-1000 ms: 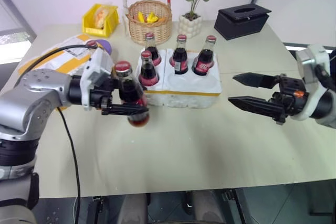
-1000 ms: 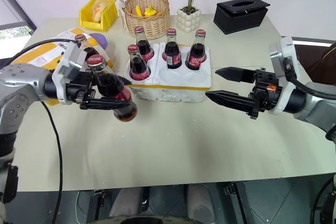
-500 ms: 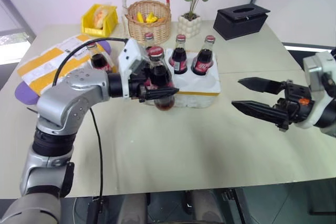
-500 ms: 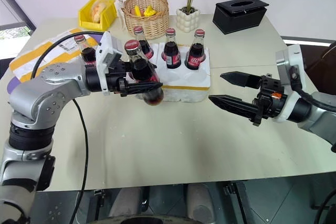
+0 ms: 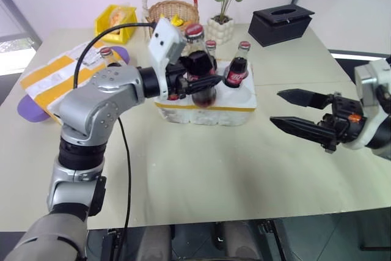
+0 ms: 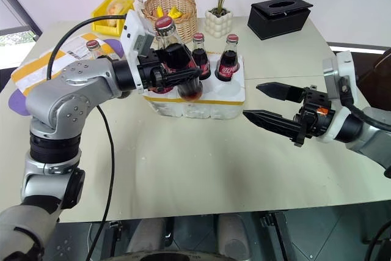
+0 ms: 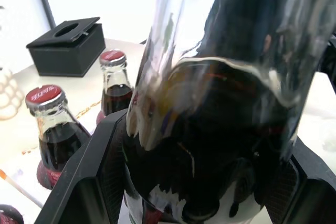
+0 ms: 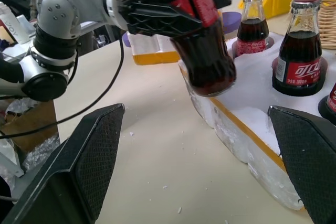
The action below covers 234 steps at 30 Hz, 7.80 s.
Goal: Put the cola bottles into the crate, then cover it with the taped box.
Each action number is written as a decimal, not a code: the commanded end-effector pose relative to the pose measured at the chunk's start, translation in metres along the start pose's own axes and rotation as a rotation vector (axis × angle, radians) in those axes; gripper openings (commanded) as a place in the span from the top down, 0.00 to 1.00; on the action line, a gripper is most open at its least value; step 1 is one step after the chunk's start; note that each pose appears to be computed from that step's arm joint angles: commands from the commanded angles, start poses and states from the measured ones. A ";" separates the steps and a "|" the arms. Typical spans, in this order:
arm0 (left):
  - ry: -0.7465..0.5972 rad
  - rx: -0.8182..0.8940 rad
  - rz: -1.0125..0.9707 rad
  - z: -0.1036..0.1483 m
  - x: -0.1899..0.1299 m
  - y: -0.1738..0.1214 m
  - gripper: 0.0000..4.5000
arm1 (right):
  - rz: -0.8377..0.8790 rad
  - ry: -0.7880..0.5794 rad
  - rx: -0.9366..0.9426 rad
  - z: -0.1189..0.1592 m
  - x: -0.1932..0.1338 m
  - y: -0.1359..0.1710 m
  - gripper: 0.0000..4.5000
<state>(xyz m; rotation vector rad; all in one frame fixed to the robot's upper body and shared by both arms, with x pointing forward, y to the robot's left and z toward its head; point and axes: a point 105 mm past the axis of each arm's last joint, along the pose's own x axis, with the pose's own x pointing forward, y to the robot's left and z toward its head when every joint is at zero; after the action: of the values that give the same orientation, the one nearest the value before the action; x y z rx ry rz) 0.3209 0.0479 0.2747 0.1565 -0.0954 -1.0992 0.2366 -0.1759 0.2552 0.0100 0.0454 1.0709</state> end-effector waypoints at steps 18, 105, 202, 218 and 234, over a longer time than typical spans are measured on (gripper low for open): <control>-0.006 0.189 -0.265 0.007 -0.056 0.007 0.41 | -0.015 -0.041 -0.029 0.007 -0.003 0.002 0.00; 0.244 0.026 0.013 0.017 0.047 0.040 0.01 | -0.098 -0.045 -0.069 0.009 -0.002 -0.006 0.00; 0.155 -0.119 0.796 -0.086 -0.156 0.129 0.01 | -0.088 0.024 -0.113 0.010 -0.013 -0.011 0.00; 0.169 -0.118 0.762 -0.106 -0.116 0.146 0.01 | -0.066 0.029 -0.117 0.013 -0.010 -0.008 0.00; 0.174 -0.141 0.817 -0.117 -0.121 0.160 0.06 | -0.115 0.027 -0.116 0.014 -0.014 -0.014 0.00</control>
<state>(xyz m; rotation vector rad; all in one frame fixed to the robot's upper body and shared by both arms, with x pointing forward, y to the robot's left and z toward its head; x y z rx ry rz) 0.4219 0.2378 0.1684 0.0551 0.1364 -0.2709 0.2453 -0.1924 0.2566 -0.0677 0.0534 0.9709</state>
